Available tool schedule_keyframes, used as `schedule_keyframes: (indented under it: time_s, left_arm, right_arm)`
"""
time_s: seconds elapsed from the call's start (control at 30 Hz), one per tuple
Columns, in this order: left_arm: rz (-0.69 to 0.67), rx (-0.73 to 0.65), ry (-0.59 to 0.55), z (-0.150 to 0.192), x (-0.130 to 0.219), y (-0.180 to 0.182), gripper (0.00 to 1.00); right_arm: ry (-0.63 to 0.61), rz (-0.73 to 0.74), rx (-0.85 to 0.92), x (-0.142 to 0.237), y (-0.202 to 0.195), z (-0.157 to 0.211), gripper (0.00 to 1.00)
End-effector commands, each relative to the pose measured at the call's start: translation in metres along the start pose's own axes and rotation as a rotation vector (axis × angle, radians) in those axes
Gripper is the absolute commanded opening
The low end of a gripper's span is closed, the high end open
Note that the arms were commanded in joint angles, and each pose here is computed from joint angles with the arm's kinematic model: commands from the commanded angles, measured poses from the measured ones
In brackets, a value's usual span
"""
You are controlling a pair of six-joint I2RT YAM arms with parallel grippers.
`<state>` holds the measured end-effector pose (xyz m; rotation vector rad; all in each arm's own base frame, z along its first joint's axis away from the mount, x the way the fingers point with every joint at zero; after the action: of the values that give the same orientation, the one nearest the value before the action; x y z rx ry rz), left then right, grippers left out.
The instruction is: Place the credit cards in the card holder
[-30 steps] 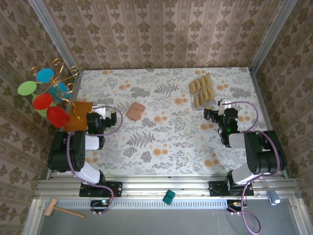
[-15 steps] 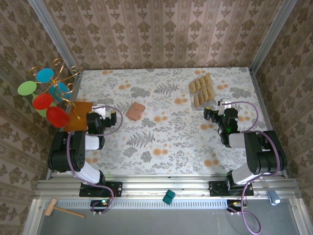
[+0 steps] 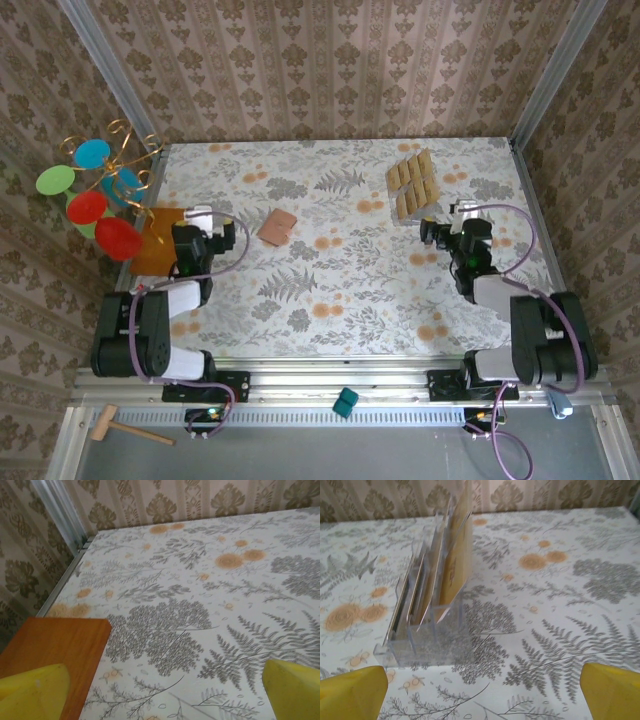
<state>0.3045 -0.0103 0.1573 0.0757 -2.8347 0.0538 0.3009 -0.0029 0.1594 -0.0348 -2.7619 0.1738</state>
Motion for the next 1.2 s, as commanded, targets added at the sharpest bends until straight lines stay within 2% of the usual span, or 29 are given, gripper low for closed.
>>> schedule_keyframes:
  time_s: [0.0, 0.1, 0.23, 0.3, 0.4, 0.53, 0.63, 0.77, 0.93, 1.17]
  left_arm:
    - [0.017, -0.042, 0.016, -0.018, 0.005, -0.009, 1.0]
    - [0.046, 0.016, 0.015, -0.031, 0.011, -0.015, 1.0]
    - [0.114, 0.083, 0.045, -0.047, 0.016, -0.032, 1.0]
    - [0.15, 0.111, 0.076, -0.054, 0.016, -0.042, 1.0]
    - [0.215, 0.144, 0.165, -0.058, 0.011, -0.058, 1.0]
    - [0.282, 0.127, 0.328, -0.059, -0.004, -0.081, 1.0]
    - [0.302, 0.091, 0.461, -0.053, -0.021, -0.097, 1.0]
    - [0.334, 0.075, 0.587, -0.039, -0.045, -0.109, 1.0]
    - [0.383, 0.062, 0.695, -0.03, -0.069, -0.12, 1.0]
    - [0.442, 0.074, 0.796, -0.013, -0.09, -0.131, 1.0]
  right_arm:
    - [0.062, 0.112, -0.06, 0.012, -0.013, -0.013, 1.0]
    - [0.103, 0.161, -0.157, 0.027, -0.019, -0.022, 1.0]
    - [0.086, 0.225, -0.368, 0.048, -0.028, -0.03, 1.0]
    - [0.064, 0.207, -0.448, 0.059, -0.03, -0.036, 1.0]
    - [0.052, 0.145, -0.467, 0.069, -0.027, -0.05, 1.0]
    - [0.114, 0.026, -0.429, 0.07, -0.015, -0.064, 1.0]
    - [0.211, -0.063, -0.373, 0.065, 0.005, -0.068, 1.0]
    - [0.337, -0.181, -0.308, 0.055, 0.041, -0.068, 0.95]
    - [0.453, -0.277, -0.224, 0.044, 0.095, -0.068, 0.92]
    - [0.543, -0.282, -0.124, 0.032, 0.148, -0.07, 0.95]
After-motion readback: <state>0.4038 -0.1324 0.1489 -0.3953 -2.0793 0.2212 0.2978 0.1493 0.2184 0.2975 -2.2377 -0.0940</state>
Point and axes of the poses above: each hand's point on the last joint's axis, 136 mm out from that joint toward the fingers, its own x axis back along the fingers, its own y axis along the line the jaws close on, z = x × y, the point moved 9 cm from there along x, back along the fingers, and after that the axes turned 10 degrees about x, right-handed, at the moved point
